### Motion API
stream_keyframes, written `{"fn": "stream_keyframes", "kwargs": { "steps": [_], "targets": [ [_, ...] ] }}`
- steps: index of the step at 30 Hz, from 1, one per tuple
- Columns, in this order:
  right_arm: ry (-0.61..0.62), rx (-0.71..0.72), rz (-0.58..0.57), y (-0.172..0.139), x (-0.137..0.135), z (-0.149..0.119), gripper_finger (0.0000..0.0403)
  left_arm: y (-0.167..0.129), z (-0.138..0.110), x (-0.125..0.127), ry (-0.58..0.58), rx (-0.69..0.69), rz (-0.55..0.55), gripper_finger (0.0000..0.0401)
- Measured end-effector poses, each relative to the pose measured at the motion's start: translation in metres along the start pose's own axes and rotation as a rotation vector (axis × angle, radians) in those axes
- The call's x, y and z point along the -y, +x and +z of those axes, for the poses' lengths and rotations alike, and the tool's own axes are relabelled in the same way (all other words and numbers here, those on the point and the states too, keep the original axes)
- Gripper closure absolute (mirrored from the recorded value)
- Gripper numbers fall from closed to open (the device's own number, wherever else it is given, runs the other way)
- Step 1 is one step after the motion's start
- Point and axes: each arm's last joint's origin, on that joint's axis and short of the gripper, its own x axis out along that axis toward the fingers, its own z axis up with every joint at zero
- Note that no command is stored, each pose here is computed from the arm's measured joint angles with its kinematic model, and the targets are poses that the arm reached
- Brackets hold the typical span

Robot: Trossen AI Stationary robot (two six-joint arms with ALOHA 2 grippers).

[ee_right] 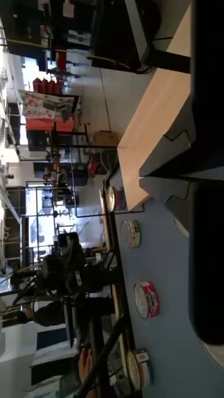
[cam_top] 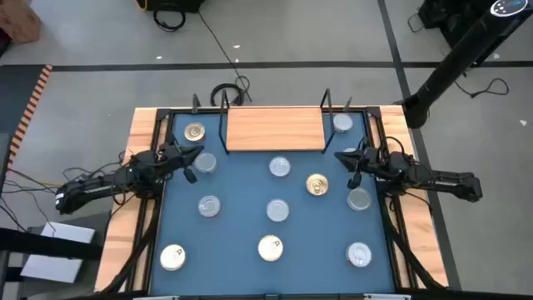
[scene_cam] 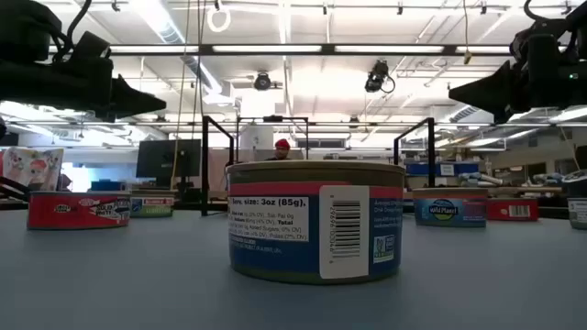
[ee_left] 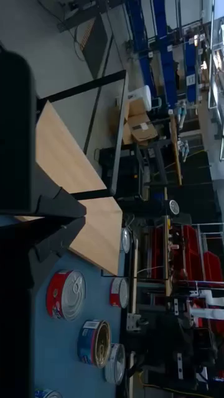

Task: Stack canned seafood by type on shelf

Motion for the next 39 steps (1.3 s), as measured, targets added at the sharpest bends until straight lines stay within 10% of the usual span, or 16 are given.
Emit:
{"fn": "stream_keyframes", "kwargs": {
  "steps": [39],
  "targets": [
    [0.000, 0.000, 0.000, 0.0000, 0.0000, 0.0000, 0.0380, 0.0000, 0.0024, -0.0017, 0.098, 0.020, 0.052, 0.0389]
  ]
}}
